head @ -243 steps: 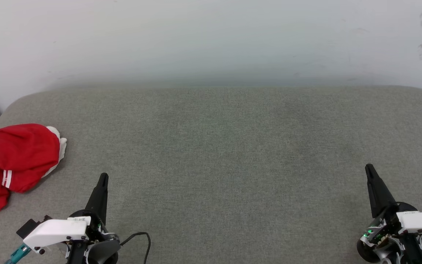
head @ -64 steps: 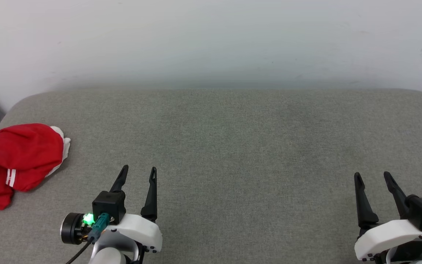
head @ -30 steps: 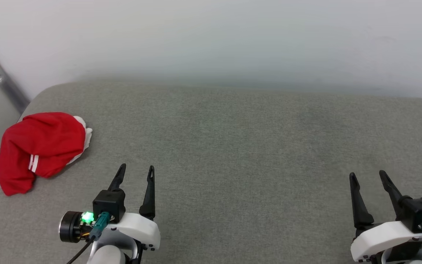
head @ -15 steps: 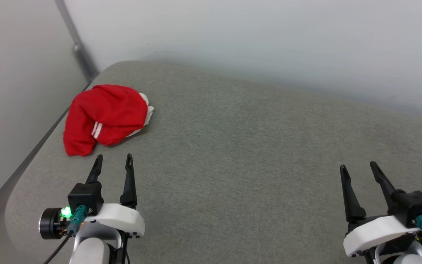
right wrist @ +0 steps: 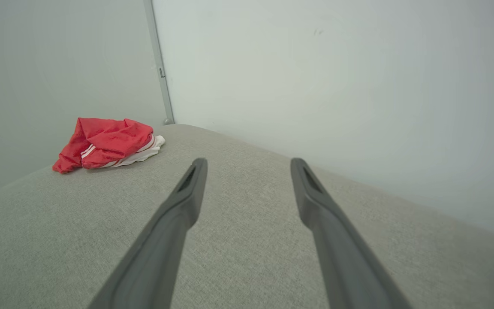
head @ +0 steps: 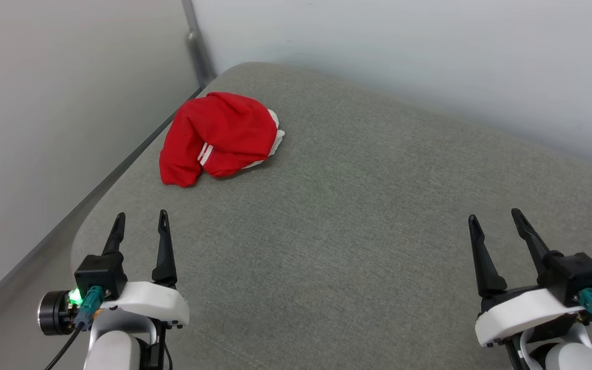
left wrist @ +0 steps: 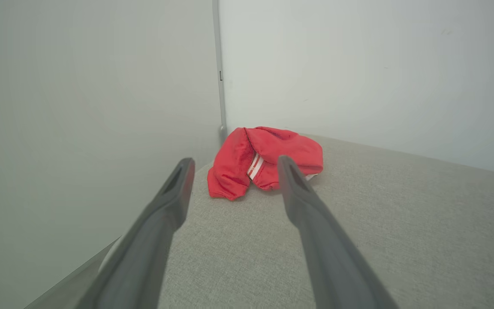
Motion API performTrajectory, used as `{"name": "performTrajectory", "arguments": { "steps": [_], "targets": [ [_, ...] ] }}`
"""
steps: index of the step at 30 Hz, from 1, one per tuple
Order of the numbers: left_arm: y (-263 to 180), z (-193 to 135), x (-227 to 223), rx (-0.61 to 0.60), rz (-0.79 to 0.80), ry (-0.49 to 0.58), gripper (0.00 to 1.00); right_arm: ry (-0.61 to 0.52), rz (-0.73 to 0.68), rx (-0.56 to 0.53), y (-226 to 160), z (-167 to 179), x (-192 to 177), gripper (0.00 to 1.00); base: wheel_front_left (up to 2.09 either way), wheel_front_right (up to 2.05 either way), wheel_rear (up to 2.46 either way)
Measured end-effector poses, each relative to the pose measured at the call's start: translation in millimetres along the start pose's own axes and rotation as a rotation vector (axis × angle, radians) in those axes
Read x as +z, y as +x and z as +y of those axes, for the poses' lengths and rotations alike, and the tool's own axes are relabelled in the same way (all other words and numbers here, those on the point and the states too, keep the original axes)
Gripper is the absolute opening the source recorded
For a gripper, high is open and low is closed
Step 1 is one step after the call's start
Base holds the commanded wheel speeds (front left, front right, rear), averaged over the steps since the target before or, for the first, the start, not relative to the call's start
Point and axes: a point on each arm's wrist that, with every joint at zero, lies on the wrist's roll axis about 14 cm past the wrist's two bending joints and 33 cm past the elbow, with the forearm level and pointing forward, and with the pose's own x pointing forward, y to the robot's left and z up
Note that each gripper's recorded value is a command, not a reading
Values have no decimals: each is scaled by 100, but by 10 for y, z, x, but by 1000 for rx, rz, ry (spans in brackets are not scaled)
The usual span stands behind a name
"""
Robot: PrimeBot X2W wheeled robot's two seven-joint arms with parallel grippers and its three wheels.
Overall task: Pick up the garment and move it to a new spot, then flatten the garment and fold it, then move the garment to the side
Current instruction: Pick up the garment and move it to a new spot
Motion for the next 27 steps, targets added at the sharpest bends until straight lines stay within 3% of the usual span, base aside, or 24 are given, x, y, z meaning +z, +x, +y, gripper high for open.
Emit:
{"name": "performTrajectory", "arguments": {
  "steps": [12, 21, 27],
  "targets": [
    [225, -41, 127, -15, -29, 15, 100, 7, 2, 37, 146, 83, -22, 100, 0, 0, 0],
    [1087, -391, 636, -124, -154, 68, 100, -4, 25, -1, 269, -170, -119, 100, 0, 0, 0],
    [1770, -579, 429, -186, 29, 146, 100, -1, 49, -43, 331, -466, -294, 100, 0, 0, 0]
  ]
}}
